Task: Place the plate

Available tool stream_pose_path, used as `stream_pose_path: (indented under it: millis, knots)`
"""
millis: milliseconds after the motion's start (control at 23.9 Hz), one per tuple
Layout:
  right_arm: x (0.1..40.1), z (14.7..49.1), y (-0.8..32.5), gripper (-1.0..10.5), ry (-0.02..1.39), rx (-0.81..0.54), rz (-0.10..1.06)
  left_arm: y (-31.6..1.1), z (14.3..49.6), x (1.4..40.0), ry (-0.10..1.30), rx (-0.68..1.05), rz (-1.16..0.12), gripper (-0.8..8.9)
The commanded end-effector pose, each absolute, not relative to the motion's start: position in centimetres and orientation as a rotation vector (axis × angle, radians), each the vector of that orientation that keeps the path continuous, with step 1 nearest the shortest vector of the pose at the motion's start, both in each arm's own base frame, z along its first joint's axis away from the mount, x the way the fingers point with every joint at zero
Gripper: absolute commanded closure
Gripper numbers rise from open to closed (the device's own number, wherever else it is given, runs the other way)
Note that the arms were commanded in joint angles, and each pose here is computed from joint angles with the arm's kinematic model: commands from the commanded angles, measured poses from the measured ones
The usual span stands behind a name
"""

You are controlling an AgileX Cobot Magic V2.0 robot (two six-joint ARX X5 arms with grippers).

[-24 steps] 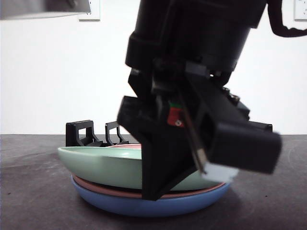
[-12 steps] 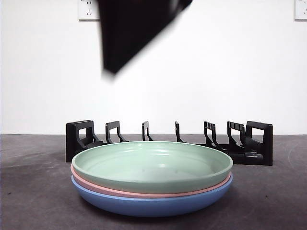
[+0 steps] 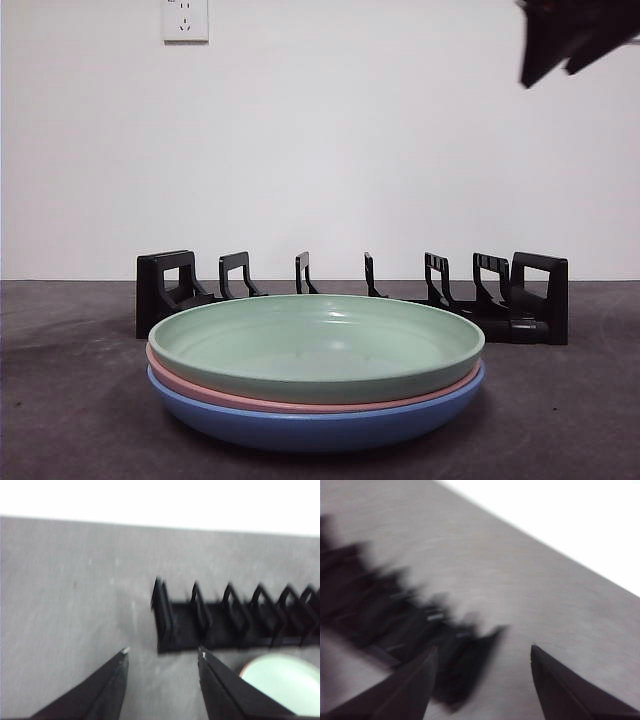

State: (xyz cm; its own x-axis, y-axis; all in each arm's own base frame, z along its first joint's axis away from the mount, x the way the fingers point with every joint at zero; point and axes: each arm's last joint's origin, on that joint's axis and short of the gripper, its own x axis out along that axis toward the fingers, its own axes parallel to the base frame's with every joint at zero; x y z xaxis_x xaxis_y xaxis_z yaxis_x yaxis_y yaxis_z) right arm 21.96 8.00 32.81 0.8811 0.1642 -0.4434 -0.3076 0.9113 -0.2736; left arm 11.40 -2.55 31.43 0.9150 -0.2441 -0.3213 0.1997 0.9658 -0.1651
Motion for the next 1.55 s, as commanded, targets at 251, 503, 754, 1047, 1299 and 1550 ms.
stream_pose_path:
  millis: [251,503,754,1047,1299,1550]
  knots:
    - [22.9,33.1,5.8,9.2,0.430,-0.301,0.155,-3.0,32.7,13.4,0.255,-0.153,-0.254,8.34]
    - [22.7,32.9,5.9,9.2,0.458,-0.280,0.183,-3.1,32.5,13.3,0.281,-0.153,-0.285,8.06]
    - [22.7,33.0,5.9,9.2,0.448,-0.278,0.181,-3.1,32.6,13.0,0.274,-0.154,-0.285,8.06]
    - [22.9,33.2,6.0,9.2,0.419,-0.273,0.179,-3.0,32.6,13.0,0.252,-0.089,-0.289,8.06]
    - [23.0,33.5,6.0,9.2,0.393,-0.268,0.176,-2.1,27.7,10.8,0.118,0.106,-0.234,8.06]
    - [23.0,33.5,6.0,9.2,0.392,-0.268,0.176,-0.8,19.1,9.5,0.026,0.040,-0.062,8.06]
